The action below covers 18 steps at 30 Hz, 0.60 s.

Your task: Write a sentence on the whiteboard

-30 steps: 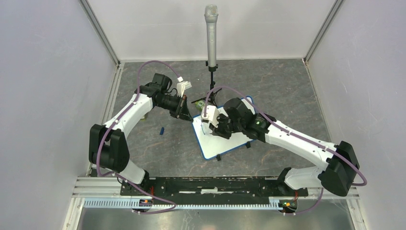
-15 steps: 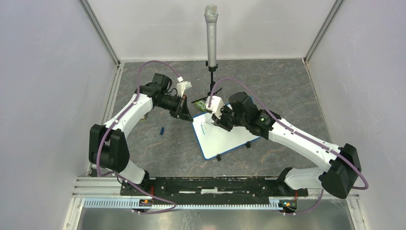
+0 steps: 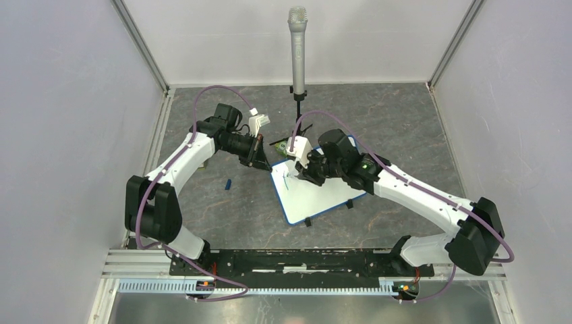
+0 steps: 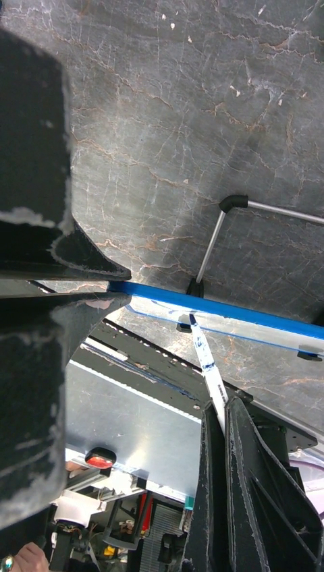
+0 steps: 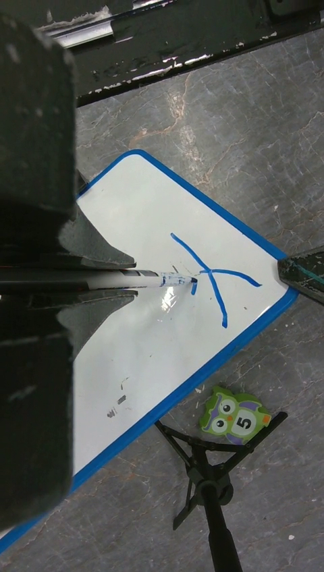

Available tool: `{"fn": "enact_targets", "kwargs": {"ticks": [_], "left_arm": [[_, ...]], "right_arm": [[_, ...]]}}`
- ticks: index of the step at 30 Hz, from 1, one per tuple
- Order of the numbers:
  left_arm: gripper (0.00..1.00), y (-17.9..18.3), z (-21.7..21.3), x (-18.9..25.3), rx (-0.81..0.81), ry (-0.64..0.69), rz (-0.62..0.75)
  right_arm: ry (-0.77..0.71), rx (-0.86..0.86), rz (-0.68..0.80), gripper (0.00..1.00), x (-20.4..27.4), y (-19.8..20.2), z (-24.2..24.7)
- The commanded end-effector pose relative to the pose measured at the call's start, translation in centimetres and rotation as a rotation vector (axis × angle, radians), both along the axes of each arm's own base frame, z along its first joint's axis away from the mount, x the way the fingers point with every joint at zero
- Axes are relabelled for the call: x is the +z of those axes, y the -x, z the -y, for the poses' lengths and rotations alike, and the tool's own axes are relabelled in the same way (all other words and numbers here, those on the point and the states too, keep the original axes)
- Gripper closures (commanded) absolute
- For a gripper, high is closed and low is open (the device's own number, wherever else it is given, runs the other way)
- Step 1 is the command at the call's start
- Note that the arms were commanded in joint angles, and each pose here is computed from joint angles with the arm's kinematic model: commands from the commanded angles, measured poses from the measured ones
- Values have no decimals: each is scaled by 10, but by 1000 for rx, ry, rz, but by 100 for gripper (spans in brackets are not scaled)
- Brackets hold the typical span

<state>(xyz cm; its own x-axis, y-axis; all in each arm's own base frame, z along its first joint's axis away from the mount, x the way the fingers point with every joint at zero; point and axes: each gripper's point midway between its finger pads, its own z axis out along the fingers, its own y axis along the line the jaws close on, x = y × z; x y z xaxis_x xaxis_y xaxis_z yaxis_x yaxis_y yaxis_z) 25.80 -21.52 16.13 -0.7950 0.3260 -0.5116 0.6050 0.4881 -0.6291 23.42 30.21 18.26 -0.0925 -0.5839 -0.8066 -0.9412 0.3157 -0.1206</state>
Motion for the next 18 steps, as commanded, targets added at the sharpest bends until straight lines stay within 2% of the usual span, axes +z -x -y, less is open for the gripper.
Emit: {"fn": "enact_targets", "kwargs": {"ticks": [1,9,18], "left_arm": [[98,-1,-2,5,-17,-4,60],[97,0,-2,5,-16,-3,59],[98,-1,-1,5,-16,-3,56]], "right_arm": [[-9,15,2,100,2,5,1],[26,8,22,100,-1,8,13],[17,-56,84,100,16,-11,15]]}}
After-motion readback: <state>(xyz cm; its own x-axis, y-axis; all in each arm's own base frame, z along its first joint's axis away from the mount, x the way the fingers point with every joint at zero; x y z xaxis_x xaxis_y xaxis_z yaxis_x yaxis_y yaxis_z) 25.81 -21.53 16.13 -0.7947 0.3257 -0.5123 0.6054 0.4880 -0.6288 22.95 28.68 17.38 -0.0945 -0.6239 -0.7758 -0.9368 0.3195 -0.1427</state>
